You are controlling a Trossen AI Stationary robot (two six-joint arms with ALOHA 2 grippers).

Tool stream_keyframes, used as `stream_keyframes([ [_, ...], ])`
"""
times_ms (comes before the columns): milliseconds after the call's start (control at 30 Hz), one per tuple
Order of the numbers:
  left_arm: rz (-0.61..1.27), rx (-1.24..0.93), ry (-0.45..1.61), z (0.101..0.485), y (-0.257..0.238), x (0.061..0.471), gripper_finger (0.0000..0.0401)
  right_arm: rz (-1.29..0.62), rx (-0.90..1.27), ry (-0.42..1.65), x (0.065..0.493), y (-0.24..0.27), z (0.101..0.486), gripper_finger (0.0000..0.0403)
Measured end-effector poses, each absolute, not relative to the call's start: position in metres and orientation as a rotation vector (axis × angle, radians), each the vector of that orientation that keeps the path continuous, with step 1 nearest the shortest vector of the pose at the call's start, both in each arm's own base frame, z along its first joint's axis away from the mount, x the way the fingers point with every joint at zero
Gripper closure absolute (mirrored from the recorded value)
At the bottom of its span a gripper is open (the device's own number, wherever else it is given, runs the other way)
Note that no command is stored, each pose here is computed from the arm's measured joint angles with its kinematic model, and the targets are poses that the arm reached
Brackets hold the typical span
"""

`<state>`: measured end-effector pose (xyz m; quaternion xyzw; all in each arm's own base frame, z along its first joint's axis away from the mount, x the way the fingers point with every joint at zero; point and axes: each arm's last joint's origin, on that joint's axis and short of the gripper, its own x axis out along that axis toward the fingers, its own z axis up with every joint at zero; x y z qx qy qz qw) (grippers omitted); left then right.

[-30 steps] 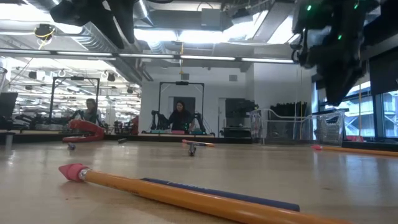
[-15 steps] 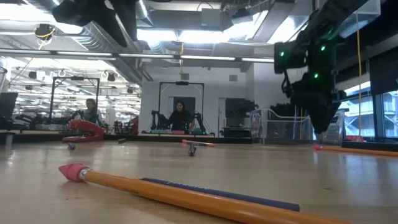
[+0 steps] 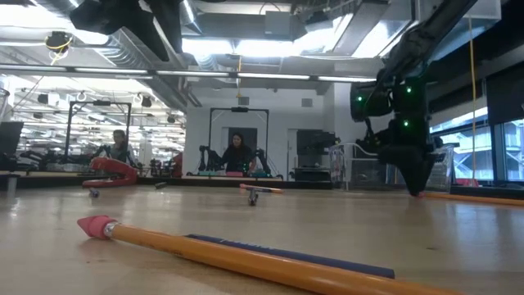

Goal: Sort crayons/erasers/pens/pencils in bins
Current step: Put the yellow pencil into the bottom left transparent bin

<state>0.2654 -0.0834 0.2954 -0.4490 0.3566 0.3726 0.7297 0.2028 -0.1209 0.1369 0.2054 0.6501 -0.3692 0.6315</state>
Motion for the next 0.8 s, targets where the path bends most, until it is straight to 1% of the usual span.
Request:
stream_keyframes([
  [267, 0.82, -0.989, 0.785, 0.295, -0.083, 0.265, 0.0316, -0.707, 0.488, 1.523, 0.198, -0.132, 0.133, 0.0257],
  [500, 0.821, -0.989, 0.785, 0.295, -0.083, 0.265, 0.0316, -0.589, 0.475, 1.522, 0.2, -0.132, 0.132, 0.0258],
  [800, 0.82, -0.988, 0.786, 0.295, -0.083, 0.265, 0.0316, -0.578, 0.476, 1.529, 0.2, -0.131, 0.132, 0.0258],
])
